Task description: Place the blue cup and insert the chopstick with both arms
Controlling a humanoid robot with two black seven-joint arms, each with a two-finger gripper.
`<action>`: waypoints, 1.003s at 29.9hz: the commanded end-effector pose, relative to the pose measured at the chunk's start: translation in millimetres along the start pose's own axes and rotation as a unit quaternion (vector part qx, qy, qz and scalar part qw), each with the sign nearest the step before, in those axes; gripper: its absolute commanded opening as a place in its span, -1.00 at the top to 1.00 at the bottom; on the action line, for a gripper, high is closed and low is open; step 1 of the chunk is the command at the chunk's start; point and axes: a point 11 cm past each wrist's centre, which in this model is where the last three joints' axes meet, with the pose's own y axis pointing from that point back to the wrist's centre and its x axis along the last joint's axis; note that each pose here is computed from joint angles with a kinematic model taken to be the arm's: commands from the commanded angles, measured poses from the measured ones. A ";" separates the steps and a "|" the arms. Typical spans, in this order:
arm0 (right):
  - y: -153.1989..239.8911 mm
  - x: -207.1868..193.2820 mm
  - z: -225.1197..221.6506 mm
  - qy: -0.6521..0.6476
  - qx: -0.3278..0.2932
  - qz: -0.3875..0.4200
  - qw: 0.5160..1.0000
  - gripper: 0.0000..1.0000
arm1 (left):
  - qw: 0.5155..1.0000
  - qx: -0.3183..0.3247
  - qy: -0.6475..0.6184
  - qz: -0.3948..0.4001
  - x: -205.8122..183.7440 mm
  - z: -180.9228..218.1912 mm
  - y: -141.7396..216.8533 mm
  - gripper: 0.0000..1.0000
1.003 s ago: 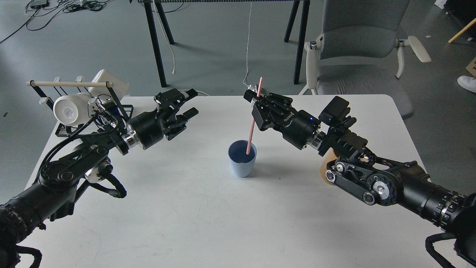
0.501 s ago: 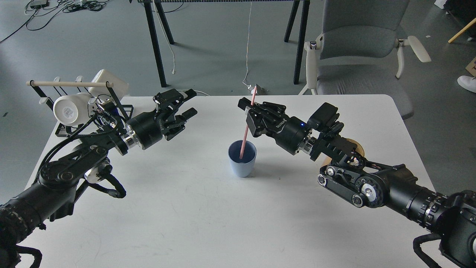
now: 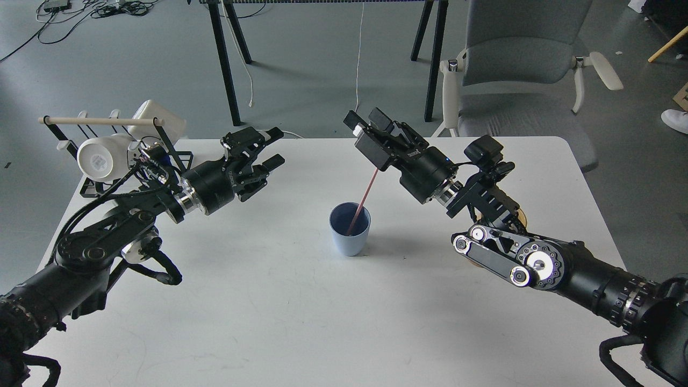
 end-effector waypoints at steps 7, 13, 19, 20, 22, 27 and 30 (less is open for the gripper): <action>6.4 103.4 12.5 -0.263 -0.076 0.213 0.938 -0.84 | 0.993 -0.094 0.070 0.035 10.0 42.4 -17.5 -0.38; 31.2 133.2 18.9 -0.430 -0.094 0.241 0.865 -0.96 | 0.991 -0.111 0.069 0.040 16.7 57.4 -19.9 -0.38; 55.7 109.0 24.2 -0.555 -0.059 0.175 0.811 -0.98 | 0.981 -0.147 0.102 0.080 42.6 74.1 -5.4 -0.40; 60.2 106.4 24.3 -0.568 -0.050 0.167 0.805 -0.98 | 0.979 -0.153 0.106 0.089 49.6 77.5 -0.1 -0.40; 69.8 104.9 26.0 -0.589 -0.035 0.161 0.792 -0.98 | 0.975 -0.162 0.112 0.105 60.7 82.5 8.9 -0.40; 74.4 114.6 29.8 -0.603 -0.016 0.190 0.775 -0.98 | 0.975 -0.151 0.096 0.135 84.5 81.8 38.2 -0.44; 67.4 104.6 23.3 -0.611 -0.012 0.178 0.771 -0.98 | 0.973 -0.150 0.098 0.143 87.9 79.6 44.0 -0.45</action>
